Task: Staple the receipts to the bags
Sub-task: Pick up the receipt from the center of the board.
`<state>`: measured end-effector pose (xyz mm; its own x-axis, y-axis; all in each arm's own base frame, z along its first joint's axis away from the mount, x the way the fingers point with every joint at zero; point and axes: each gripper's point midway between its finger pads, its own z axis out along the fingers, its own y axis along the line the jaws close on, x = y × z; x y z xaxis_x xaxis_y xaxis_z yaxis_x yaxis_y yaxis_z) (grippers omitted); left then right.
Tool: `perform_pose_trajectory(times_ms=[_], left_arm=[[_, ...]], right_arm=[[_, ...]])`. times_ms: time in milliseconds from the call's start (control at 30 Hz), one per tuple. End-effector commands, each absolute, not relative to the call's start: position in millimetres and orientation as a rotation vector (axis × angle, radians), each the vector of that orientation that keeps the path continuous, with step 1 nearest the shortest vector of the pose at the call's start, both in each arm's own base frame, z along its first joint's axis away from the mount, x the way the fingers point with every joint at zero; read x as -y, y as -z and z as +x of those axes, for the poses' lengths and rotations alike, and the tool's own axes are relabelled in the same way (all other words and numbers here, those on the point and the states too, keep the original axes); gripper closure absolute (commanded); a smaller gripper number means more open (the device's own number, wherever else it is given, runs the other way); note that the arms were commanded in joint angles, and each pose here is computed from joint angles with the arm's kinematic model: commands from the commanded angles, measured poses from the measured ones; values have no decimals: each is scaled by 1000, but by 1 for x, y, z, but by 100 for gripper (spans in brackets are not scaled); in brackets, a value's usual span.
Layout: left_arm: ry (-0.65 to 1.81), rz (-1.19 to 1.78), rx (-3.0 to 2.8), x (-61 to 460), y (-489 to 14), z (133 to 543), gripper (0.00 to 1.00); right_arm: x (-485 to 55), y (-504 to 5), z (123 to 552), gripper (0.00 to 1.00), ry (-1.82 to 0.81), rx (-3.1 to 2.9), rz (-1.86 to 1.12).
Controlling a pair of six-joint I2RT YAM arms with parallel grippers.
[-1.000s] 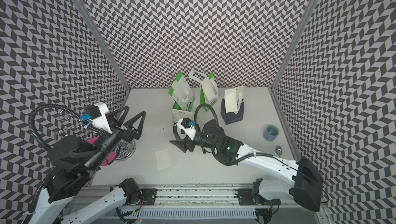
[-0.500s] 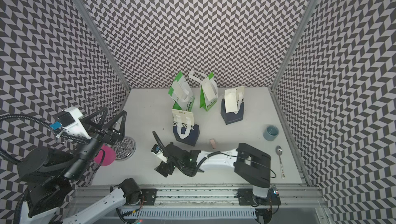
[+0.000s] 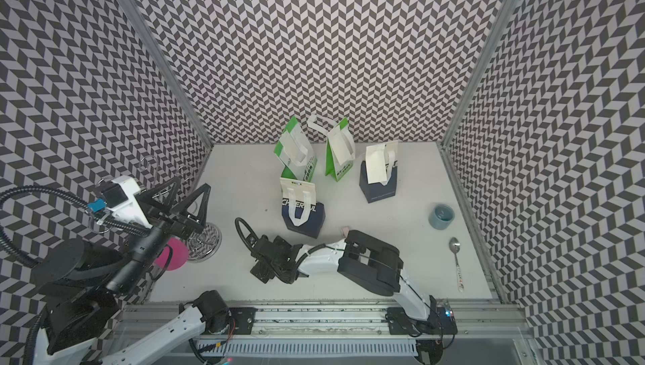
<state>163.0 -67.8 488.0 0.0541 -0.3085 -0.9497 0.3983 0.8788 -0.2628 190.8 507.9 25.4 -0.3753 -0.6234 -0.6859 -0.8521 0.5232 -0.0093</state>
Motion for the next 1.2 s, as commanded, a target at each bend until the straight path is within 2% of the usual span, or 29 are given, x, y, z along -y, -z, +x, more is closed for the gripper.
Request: perform_pose_trajectory(times_ms=[0,167,400,533,633,667,700,767,833,933,1167], left_arm=[[558,72,-1415,67,-486,160,0],[567,69,-1411,67,-487,159,0],[583,58,-1390,62,-486,153,0],[585,72,-1400,66,-483,155,0],[589,81,-1405,68,-483,156,0],[588,84,-1406,69,-483,156,0],[589,83,-1407,69,-483,156,0],[591,86,-1408,69,-482,156,0],[597,91,-1408,70,-482,155,0],[604,93,-1408,72,-482,156,0],[613,89,-1396,71,-484,154,0]], right_arm=[[-511,-13,184,1,-455,-2150,-1225],[-501,13,173,2,-339,-2209,-1328],[-460,55,165,21,-135,-2310,-1418],[-456,55,164,36,-150,-2314,-1391],[-456,61,160,41,-160,-2325,-1412],[-457,62,160,40,-167,-2329,-1407],[-459,58,160,35,-187,-2319,-1400],[-466,43,167,18,-219,-2286,-1344],[-473,24,176,7,-249,-2263,-1277],[-487,-5,186,1,-363,-2248,-1190],[-507,-14,170,1,-464,-2239,-1220]])
